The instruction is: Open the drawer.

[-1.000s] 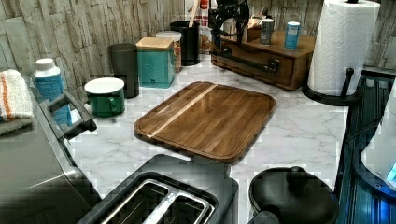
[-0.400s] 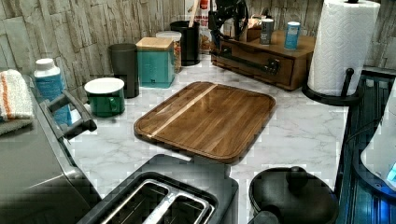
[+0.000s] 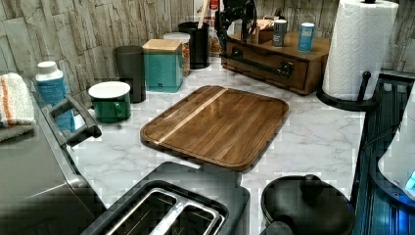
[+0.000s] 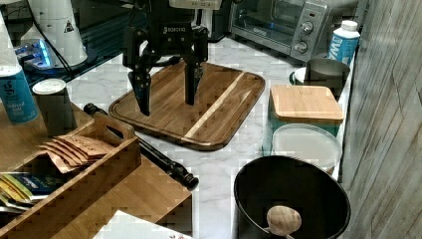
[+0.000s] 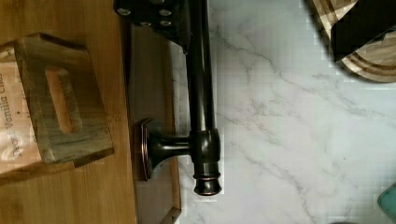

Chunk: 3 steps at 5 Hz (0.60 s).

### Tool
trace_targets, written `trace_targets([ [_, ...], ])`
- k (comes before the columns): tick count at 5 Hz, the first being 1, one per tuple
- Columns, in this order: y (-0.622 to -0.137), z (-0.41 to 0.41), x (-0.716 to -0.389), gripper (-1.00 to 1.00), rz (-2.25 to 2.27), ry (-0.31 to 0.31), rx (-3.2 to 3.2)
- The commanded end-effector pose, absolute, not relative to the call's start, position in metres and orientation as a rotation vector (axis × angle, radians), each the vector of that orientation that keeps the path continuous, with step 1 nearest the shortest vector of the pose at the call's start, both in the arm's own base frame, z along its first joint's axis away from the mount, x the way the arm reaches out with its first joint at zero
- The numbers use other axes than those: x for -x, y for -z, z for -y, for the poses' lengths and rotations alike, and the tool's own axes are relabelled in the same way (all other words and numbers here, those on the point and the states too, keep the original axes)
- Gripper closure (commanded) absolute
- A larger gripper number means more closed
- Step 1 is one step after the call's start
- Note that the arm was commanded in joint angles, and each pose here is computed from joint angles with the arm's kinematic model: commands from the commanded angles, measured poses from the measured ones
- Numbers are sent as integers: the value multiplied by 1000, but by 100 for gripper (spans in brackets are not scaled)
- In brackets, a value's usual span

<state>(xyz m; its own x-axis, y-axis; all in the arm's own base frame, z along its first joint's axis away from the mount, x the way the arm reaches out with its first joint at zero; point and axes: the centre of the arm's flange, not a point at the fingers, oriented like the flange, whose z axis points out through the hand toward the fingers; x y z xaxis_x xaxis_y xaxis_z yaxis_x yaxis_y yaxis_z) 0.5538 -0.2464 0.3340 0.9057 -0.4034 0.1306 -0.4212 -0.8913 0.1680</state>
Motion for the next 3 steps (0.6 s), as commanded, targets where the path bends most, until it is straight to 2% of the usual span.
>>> trace_targets([
  [1,-294,272,-508,-100,647,-136,-2787],
  [3,-272,277,-487,-100,683,-91,-2766],
])
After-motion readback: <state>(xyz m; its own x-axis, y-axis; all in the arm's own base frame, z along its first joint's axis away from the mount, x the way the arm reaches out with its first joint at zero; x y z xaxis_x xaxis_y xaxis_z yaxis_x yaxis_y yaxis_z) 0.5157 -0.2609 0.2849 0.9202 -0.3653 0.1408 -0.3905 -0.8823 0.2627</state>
